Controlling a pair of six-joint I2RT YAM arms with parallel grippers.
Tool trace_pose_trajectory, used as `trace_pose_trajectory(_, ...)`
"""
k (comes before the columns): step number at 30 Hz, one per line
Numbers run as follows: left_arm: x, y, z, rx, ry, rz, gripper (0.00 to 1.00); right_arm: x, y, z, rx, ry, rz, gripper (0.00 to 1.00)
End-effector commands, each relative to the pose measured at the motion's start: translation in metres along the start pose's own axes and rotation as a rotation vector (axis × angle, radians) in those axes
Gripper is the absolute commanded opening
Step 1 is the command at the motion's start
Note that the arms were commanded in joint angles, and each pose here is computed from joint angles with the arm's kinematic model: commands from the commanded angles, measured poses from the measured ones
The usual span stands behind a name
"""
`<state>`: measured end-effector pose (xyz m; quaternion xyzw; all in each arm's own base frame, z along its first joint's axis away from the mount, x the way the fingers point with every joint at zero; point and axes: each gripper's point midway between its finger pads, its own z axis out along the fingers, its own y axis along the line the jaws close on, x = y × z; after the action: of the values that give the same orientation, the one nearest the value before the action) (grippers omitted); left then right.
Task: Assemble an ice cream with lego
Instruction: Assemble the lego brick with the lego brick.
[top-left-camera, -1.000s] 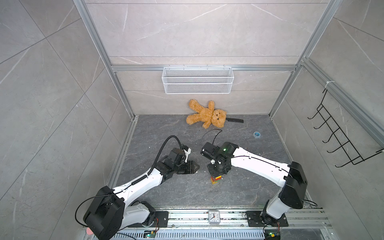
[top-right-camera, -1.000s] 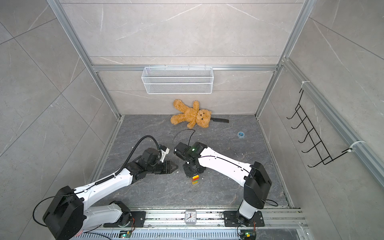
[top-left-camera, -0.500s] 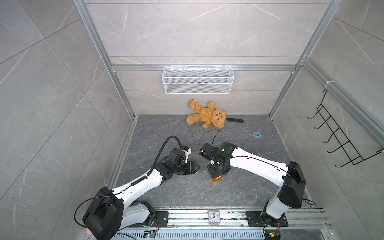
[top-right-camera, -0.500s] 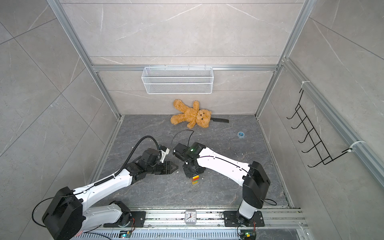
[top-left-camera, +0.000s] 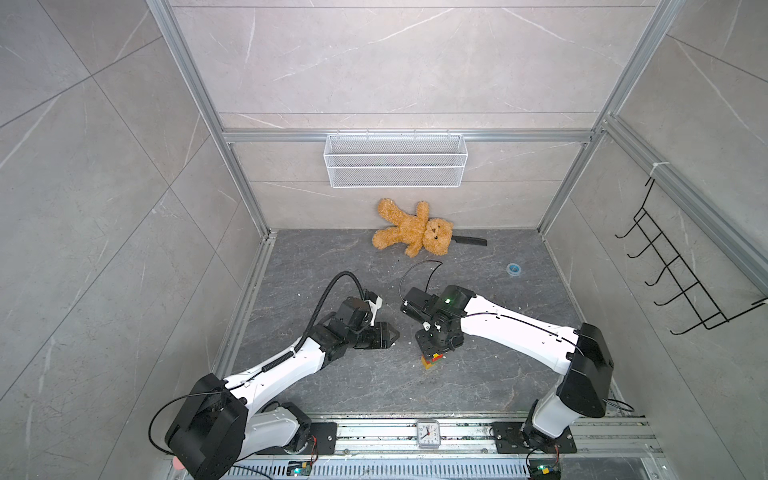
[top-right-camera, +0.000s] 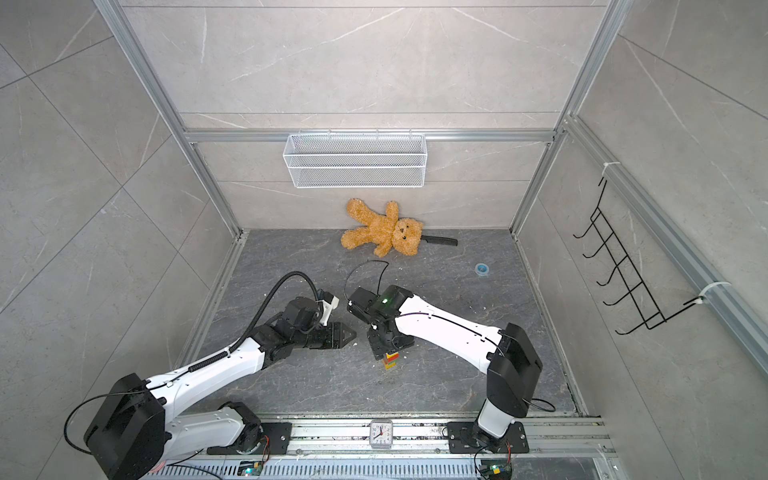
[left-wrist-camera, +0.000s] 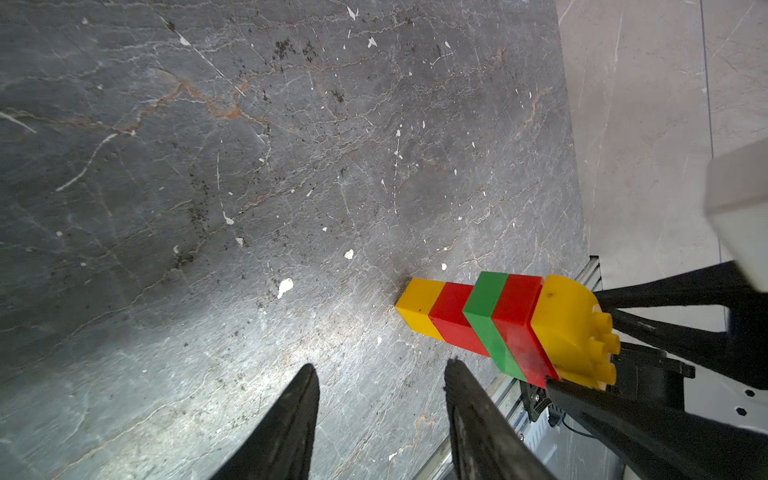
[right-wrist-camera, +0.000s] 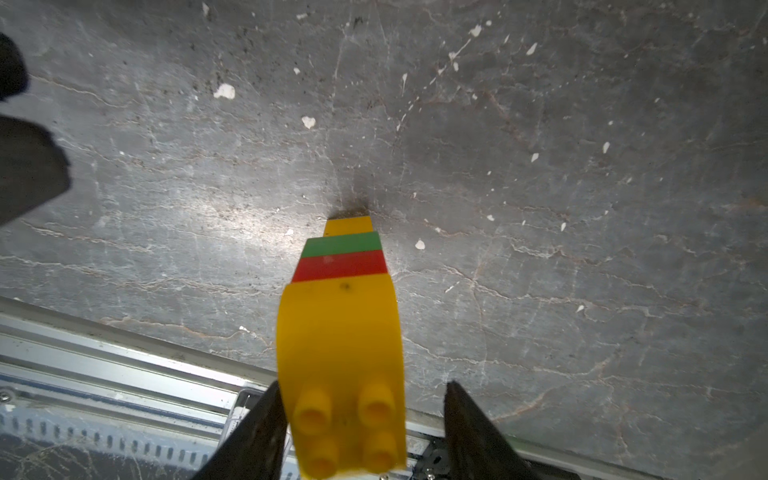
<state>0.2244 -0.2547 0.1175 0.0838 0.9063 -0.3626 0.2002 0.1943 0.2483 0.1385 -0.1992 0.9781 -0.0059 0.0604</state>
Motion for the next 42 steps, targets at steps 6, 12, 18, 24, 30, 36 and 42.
trace_pose_trajectory(6,-0.004,-0.009,0.000,0.012,-0.010,0.010,0.52,-0.002,0.001,-0.033,-0.102,-0.100,0.008,0.60)
trace_pose_trajectory(12,-0.001,-0.020,0.003,0.020,-0.007,0.030,0.52,-0.015,-0.008,-0.037,-0.216,-0.144,0.044,0.48)
trace_pose_trajectory(18,-0.001,-0.030,0.005,0.046,-0.014,0.028,0.52,-0.013,-0.011,-0.023,-0.224,-0.094,0.020,0.43)
trace_pose_trajectory(24,0.000,-0.037,0.007,0.054,-0.010,0.030,0.52,-0.014,-0.007,-0.019,-0.241,-0.076,0.004,0.40)
trace_pose_trajectory(30,-0.001,-0.043,0.007,0.063,-0.014,0.042,0.52,-0.010,-0.011,-0.013,-0.234,-0.063,0.006,0.35)
trace_pose_trajectory(36,0.000,-0.045,0.010,0.060,-0.005,0.047,0.52,-0.008,-0.009,-0.010,-0.245,-0.045,0.004,0.32)
trace_pose_trajectory(42,-0.003,-0.053,0.008,0.074,-0.012,0.064,0.52,-0.012,-0.008,-0.013,-0.247,-0.056,0.001,0.33)
